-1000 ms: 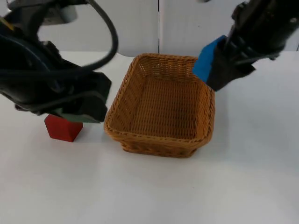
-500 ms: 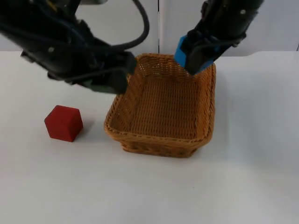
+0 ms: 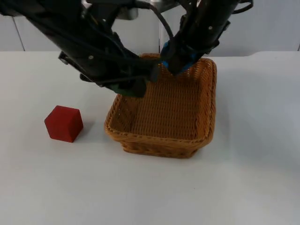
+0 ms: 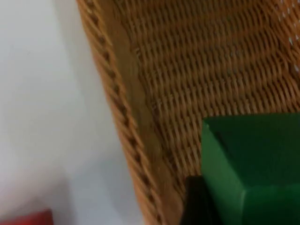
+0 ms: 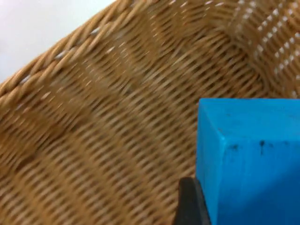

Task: Pick up one cube with each hand and place exactly two cubes into the same basket, leaving the remaining cube outside.

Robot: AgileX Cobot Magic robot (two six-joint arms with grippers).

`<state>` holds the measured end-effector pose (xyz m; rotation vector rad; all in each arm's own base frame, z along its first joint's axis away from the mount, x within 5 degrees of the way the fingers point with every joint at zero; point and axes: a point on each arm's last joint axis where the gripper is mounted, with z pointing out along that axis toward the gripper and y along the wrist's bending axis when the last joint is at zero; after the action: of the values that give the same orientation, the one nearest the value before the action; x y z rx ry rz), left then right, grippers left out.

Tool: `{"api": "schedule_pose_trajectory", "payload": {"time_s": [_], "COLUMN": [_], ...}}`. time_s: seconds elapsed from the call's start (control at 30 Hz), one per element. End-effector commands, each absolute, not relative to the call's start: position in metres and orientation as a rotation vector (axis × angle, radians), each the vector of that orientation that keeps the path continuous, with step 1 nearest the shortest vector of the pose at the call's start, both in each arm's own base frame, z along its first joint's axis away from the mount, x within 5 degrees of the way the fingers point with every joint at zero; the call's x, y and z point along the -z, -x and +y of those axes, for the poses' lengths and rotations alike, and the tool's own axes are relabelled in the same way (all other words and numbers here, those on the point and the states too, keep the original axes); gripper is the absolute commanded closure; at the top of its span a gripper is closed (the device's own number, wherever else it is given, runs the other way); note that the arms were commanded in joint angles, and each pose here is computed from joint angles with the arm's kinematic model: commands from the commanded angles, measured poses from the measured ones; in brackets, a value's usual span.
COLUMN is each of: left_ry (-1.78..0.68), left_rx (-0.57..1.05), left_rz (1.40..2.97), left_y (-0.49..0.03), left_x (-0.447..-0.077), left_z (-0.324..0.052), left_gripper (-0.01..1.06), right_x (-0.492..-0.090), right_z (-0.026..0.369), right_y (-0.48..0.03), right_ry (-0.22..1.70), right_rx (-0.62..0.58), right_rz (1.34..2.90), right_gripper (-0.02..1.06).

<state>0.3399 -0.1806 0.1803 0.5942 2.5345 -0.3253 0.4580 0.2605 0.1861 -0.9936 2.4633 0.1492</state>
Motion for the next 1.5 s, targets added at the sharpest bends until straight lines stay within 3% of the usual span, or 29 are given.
{"api": "schedule_pose_trajectory", "payload": {"time_s": [0.0,0.63,1.0,1.47], "left_ry": [-0.66,-0.746,-0.754,-0.76], "left_rx": [0.317,0.271,0.263,0.258], "left_rz": [2.485,2.511,2.519,2.509], "left_y": [-0.347,-0.371,-0.371,-0.371], "left_x": [-0.175,-0.11,-0.104,-0.104], "left_z": [-0.195,-0.217,-0.217,-0.217], "left_gripper": [1.05,1.05,1.05,1.05], "right_x": [-0.187,-0.178,-0.139,-0.122], "right_z": [0.252,0.25,0.254,0.256], "right_y": [-0.473,-0.49,-0.489,-0.486], "right_ry": [0.886,0.781,0.795,0.807], "right_rx": [-0.164,-0.225,-0.258,-0.288], "right_rz": [2.453,2.357,2.441,2.5], "right_gripper": [1.05,1.05,1.05,1.05]}}
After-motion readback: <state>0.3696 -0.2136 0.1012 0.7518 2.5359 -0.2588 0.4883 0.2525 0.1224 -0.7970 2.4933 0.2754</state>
